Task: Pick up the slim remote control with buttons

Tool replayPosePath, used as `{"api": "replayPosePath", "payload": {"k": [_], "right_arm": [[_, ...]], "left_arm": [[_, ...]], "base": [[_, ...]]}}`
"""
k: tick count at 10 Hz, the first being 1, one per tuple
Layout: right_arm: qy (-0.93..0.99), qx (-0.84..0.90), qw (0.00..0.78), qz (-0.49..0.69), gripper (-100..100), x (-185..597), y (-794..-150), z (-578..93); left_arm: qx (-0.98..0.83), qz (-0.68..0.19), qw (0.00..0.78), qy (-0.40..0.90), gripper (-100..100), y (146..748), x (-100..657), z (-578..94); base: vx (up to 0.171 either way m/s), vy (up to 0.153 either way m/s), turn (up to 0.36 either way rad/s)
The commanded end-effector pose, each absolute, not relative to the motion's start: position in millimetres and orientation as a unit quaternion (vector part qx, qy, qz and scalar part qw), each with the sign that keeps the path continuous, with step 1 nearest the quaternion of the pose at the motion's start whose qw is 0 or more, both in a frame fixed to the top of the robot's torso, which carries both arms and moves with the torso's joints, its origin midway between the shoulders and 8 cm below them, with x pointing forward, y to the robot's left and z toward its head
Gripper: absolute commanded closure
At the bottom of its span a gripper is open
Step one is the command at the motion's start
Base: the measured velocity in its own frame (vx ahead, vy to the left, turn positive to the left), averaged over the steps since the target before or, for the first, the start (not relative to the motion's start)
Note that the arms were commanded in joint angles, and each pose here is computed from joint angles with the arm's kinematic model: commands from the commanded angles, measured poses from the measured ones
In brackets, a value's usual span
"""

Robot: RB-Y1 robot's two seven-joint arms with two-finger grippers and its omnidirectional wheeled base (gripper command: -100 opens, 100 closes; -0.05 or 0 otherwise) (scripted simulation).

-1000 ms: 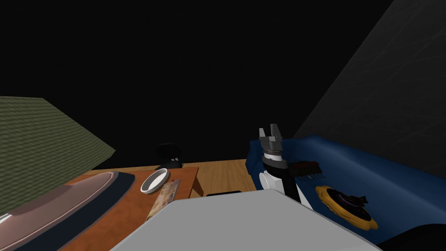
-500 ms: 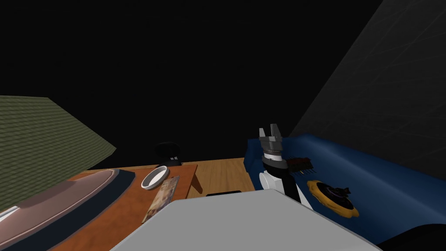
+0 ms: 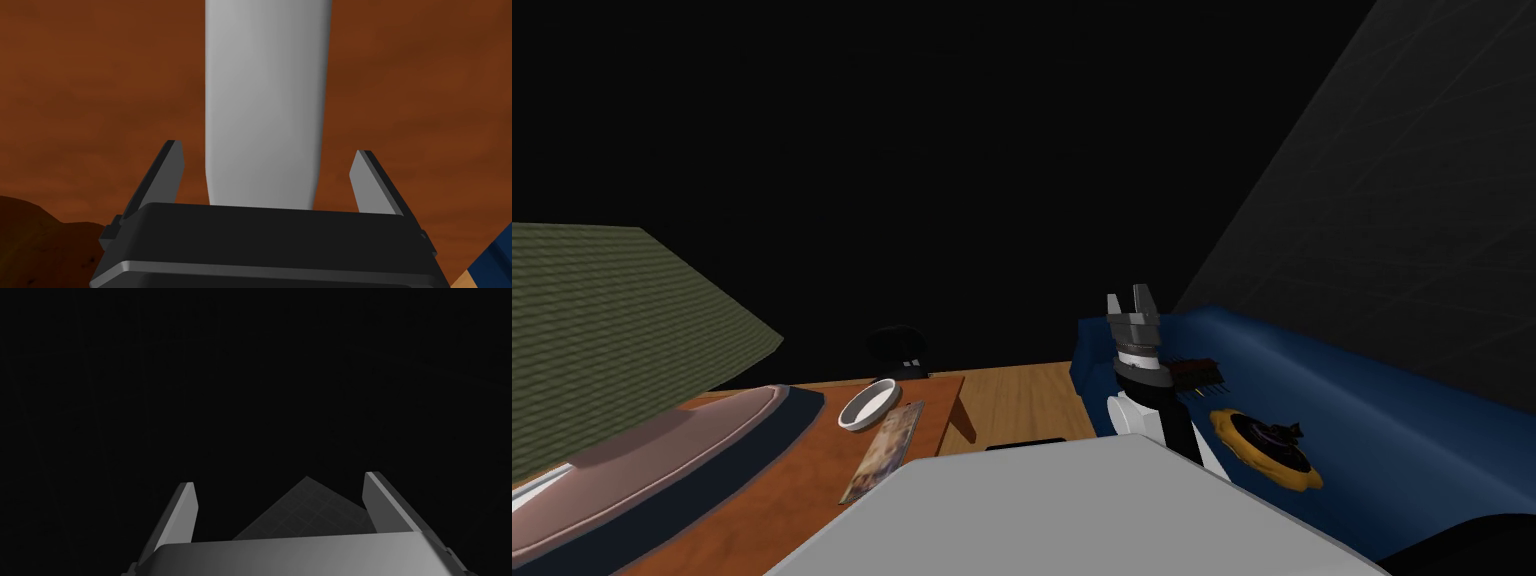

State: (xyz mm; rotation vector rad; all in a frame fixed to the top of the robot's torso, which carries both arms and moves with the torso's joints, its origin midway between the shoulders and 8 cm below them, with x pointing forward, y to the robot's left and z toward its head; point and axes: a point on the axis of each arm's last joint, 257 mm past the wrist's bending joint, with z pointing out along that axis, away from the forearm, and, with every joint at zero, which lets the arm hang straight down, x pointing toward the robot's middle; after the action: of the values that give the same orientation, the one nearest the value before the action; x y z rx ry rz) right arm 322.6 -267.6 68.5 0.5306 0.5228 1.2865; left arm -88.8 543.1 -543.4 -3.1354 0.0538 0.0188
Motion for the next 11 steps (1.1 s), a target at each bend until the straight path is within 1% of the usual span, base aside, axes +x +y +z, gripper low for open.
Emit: {"api": "replayPosePath", "payload": {"k": [1,4,7,9,10,11], "right_arm": [[0.238,0.242,0.736,0.586,0,323,-268,69],[0.238,0.242,0.736,0.586,0,323,-268,69],[0.238,0.242,0.736,0.586,0,323,-268,69],[0.238,0.242,0.736,0.586,0,323,-268,69],[0.238,0.242,0.736,0.586,0,323,-268,69],[0.238,0.242,0.736,0.586,0,323,-268,69]], "left_arm": [[-1.0,0.002,0.003,0.02,-100,551,-73,-546],[-1.0,0.007,0.003,0.014,-100,561,-68,-548],[-1.0,0.0,0.009,0.018,-100,580,-41,-547],[-1.0,0.007,0.008,0.008,-100,580,-47,-549],[-1.0,-0.001,0.012,0.011,-100,591,-28,-546],[-1.0,0.007,0.011,0.004,-100,591,-37,-547]], "base": [[-0.036,-0.027,-0.048],[-0.059,-0.048,-0.016],[-0.068,-0.04,-0.025],[-0.04,-0.03,-0.006],[-0.048,-0.046,-0.016],[-0.05,-0.046,-0.024]]}}
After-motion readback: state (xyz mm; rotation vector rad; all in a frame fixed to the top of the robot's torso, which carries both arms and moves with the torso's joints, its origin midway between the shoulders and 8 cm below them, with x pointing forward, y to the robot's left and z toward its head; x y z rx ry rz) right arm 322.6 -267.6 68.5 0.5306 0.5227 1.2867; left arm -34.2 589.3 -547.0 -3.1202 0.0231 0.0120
